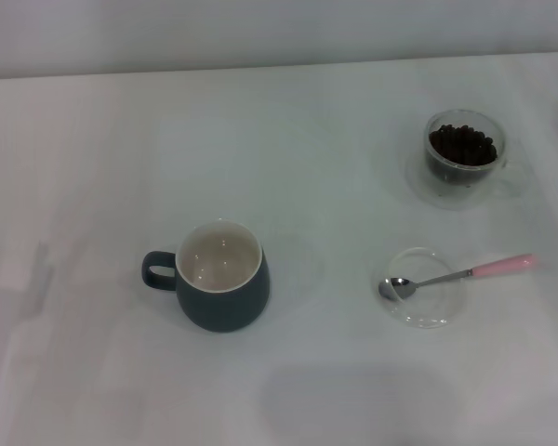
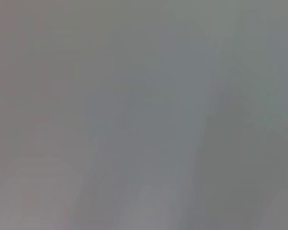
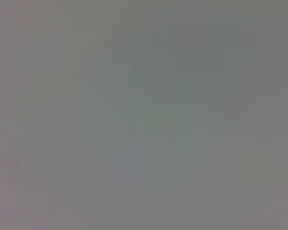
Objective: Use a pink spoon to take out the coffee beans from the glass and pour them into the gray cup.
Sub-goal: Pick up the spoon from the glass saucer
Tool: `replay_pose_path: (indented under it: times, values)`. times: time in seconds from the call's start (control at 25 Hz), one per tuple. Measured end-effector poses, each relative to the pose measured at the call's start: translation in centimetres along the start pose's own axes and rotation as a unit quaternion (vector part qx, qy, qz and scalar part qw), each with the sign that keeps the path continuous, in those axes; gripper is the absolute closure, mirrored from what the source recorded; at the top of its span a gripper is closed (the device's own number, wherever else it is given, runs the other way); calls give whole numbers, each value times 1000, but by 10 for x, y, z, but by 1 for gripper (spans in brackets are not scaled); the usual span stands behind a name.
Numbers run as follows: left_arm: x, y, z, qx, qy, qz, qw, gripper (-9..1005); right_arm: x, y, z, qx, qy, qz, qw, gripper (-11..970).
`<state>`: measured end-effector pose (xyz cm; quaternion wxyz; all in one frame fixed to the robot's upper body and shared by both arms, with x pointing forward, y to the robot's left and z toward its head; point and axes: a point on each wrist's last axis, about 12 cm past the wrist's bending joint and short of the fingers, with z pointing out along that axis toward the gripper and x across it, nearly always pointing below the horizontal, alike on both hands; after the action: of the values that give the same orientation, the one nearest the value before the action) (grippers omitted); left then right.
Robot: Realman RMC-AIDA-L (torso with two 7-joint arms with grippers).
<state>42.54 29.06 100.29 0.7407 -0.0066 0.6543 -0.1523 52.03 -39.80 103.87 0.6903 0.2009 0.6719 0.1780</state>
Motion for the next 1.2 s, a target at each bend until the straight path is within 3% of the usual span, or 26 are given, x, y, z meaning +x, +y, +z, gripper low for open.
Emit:
replay_pose_path:
  times: [0.12, 0.24, 0.36, 0.56, 0.72, 0.96, 1.2]
  values:
    - [-3, 3, 8, -9, -10, 0, 1000, 270, -4, -16, -23, 5, 4, 44, 999, 180]
    - [-4, 7, 12, -27, -14, -2, 1000, 269, 0, -23, -48, 6, 2, 73, 997, 180]
    - [0, 13, 15, -45, 5, 2, 999, 269, 6, -22, -56, 3, 13, 77, 997, 180]
    - [1, 13, 28, -34, 17, 11, 999, 269, 25, -23, -85, 3, 56, 93, 994, 181]
    - [0, 13, 31, -29, 14, 12, 999, 266, 46, -25, -109, 29, 87, 101, 991, 181]
    - [0, 18, 16, -43, 16, 18, 999, 227, 53, -21, -121, 20, 104, 107, 989, 182]
    - [-1, 21, 17, -46, 16, 24, 999, 167, 62, -12, -129, -8, 132, 115, 985, 183]
